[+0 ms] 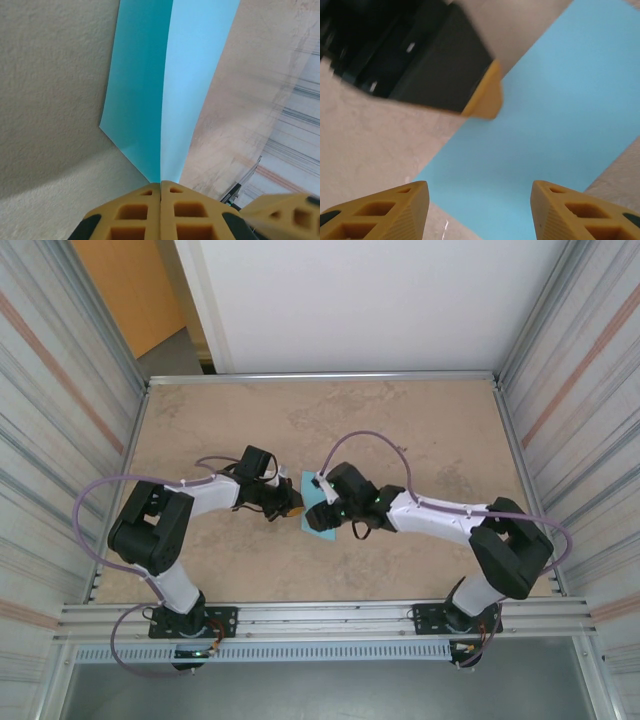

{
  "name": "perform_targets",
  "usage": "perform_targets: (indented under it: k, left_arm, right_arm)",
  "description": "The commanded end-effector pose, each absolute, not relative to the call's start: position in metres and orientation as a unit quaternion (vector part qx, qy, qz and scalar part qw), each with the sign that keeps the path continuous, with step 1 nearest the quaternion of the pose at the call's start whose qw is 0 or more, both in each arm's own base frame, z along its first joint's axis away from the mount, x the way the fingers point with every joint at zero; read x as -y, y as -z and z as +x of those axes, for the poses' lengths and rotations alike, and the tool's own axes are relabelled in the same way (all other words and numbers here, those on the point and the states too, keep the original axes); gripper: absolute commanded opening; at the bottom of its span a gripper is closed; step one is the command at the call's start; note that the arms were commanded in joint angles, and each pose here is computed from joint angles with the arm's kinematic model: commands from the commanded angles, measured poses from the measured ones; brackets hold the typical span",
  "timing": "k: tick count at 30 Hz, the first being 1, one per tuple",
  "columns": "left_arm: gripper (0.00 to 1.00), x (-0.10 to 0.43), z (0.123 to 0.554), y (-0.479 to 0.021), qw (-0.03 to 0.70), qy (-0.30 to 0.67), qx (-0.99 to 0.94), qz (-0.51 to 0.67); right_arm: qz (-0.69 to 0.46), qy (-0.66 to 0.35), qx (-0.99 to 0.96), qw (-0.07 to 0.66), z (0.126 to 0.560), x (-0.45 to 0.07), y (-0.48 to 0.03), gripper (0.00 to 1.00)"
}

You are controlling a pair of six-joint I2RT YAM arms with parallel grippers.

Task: Fold a paper plane with a square sheet of paper (pick it up from the middle)
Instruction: Third fold the triangle at the center of the table.

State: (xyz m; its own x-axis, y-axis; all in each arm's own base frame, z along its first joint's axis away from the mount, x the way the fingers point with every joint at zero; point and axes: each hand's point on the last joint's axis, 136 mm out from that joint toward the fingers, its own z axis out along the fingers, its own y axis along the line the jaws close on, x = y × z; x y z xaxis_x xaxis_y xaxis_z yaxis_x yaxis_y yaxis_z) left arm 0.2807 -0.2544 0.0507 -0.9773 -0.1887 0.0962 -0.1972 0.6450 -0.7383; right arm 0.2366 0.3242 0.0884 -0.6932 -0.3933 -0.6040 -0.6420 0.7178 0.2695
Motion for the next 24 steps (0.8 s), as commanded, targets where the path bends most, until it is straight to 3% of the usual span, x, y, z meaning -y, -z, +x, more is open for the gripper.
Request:
perform_targets:
  k: [1,13,24]
  left_arm:
    - [0.0,0.259,0.287,-0.066,0.003,-0.426,0.898,0.11]
    - [0.0,0.258,0.287,-0.064,0.006,-0.423,0.899,0.113]
    - [0.0,0.257,0.286,-0.063,0.007,-0.418,0.901,0.113]
  right_arm:
    - [-0.338,-0.206,-0.862,0.316,0.236,-0.324,-0.094,0.58]
    - [-0.395,-0.16,-0.849,0.312,0.221,-0.345,-0.063,0.65]
    - [-0.373,-0.131,-0.851,0.347,0.233,-0.326,-0.073,0.55]
